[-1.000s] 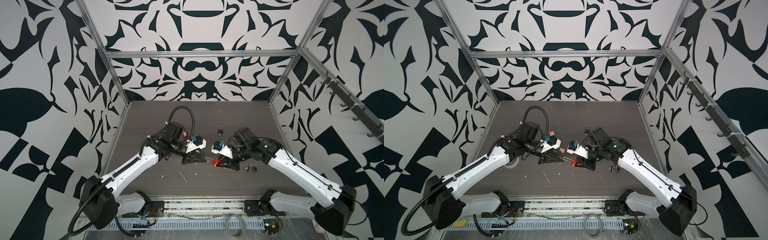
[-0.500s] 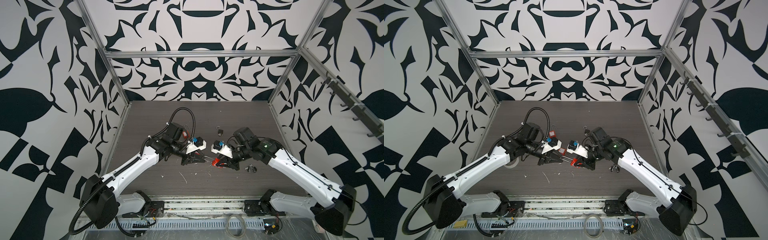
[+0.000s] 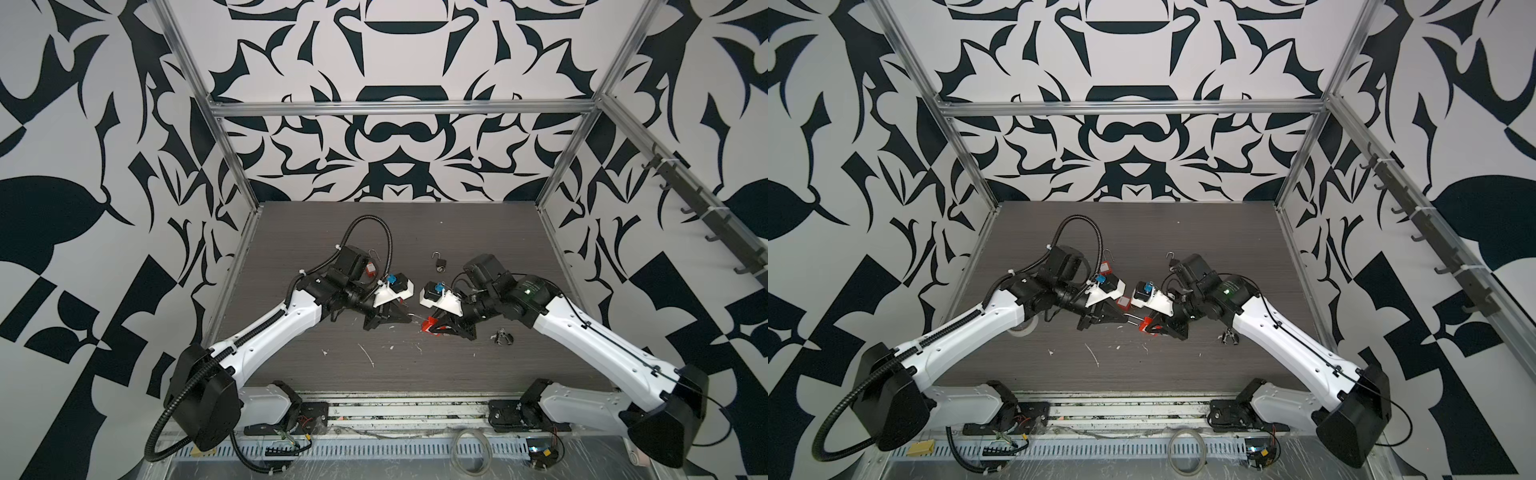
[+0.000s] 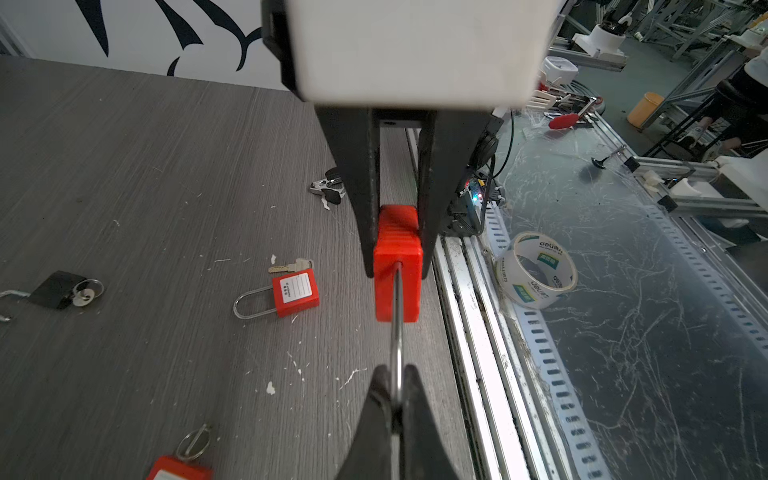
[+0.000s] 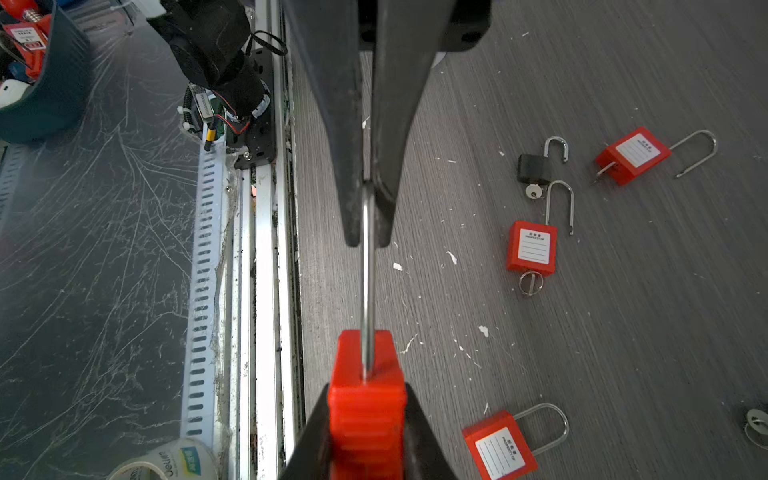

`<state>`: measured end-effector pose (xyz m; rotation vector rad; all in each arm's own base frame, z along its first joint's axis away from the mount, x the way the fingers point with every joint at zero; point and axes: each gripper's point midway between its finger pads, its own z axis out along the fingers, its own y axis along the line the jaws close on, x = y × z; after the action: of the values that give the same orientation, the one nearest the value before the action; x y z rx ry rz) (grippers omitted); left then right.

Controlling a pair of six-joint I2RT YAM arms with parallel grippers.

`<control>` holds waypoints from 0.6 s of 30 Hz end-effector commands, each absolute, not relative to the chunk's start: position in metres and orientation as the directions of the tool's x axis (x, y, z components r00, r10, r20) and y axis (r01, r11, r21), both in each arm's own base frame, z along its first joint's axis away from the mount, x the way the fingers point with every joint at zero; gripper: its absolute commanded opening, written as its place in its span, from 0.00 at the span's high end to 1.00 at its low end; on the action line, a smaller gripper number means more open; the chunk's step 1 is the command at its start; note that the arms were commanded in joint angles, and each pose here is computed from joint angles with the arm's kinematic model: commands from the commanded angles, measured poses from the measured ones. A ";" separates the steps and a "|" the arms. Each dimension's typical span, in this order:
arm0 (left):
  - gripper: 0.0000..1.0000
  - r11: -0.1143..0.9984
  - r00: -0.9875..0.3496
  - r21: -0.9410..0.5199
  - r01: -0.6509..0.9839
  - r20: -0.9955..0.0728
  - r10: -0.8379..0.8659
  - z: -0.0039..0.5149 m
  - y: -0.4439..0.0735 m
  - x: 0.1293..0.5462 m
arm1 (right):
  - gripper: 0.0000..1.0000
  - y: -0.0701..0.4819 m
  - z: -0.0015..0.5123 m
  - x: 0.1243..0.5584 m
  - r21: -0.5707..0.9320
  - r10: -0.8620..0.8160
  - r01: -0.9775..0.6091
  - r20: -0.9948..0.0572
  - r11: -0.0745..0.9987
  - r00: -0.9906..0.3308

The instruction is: Lock with the key

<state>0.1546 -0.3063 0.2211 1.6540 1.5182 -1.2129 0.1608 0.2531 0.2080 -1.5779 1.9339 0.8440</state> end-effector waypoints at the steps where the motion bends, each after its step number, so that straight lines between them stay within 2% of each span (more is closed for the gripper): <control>1: 1.00 -0.245 -0.116 -0.228 0.942 -0.908 0.402 0.229 -0.309 0.142 | 0.79 0.263 0.234 0.180 0.009 -0.630 -0.993 -0.772 0.115 -0.080; 6: 1.00 -0.239 -0.140 -0.250 0.938 -0.906 0.400 0.230 -0.315 0.146 | 0.78 0.267 0.245 0.184 -0.042 -0.615 -0.996 -0.788 0.082 -0.017; 11: 1.00 -0.261 -0.126 -0.246 0.933 -0.906 0.403 0.228 -0.332 0.136 | 0.78 0.279 0.262 0.180 -0.025 -0.567 -0.999 -0.824 0.027 0.006; 18: 1.00 -0.267 -0.127 -0.249 0.931 -0.907 0.402 0.228 -0.343 0.135 | 0.79 0.289 0.285 0.203 -0.140 -0.516 -0.988 -0.853 0.071 0.084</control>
<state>0.1570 -0.3293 0.2162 1.6218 1.5527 -1.2557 0.1656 0.2460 0.2104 -1.6296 1.9702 0.7917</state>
